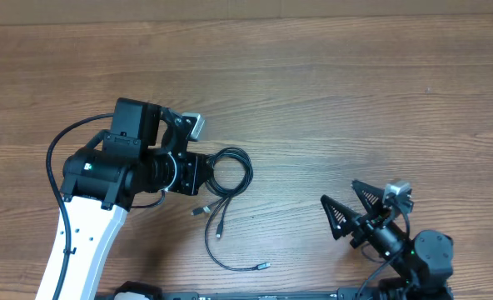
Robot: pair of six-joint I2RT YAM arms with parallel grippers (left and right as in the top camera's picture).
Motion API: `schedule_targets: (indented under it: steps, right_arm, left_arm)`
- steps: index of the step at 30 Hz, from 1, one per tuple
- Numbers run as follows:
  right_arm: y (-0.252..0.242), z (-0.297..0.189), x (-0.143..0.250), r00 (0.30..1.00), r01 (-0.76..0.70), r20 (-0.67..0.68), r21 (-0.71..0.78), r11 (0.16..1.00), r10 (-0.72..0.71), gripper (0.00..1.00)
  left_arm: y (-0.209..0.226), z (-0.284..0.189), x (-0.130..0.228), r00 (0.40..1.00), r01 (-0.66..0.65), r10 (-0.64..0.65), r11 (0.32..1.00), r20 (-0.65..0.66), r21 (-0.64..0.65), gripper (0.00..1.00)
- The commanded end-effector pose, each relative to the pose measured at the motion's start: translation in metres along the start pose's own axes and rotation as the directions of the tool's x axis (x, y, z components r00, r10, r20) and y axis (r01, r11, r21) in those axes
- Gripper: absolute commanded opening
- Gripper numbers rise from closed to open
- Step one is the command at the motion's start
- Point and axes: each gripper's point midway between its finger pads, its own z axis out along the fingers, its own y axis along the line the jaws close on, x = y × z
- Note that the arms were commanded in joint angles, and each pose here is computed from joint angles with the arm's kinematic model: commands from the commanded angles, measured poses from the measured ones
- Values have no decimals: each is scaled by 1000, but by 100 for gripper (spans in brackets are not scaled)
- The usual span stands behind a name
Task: Untangle cables
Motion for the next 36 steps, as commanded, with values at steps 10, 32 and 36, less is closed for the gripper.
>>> schedule_targets:
  steps: [10, 32, 36]
  right_arm:
    - [57, -12, -95, 986, 35, -164, 38, 999, -28, 100]
    - [13, 30, -73, 606, -108, -713, 366, 924, 353, 95]
    - [-11, 26, -67, 595, -12, -719, 439, 898, 360, 19]
  left_arm:
    - [-5, -4, -5, 999, -35, 35, 999, 17, 5, 4]
    - [-6, -4, -12, 998, -35, 34, 999, 44, 7, 22]
    - [-6, -4, -15, 999, -7, 6, 1000, 52, 10, 25]
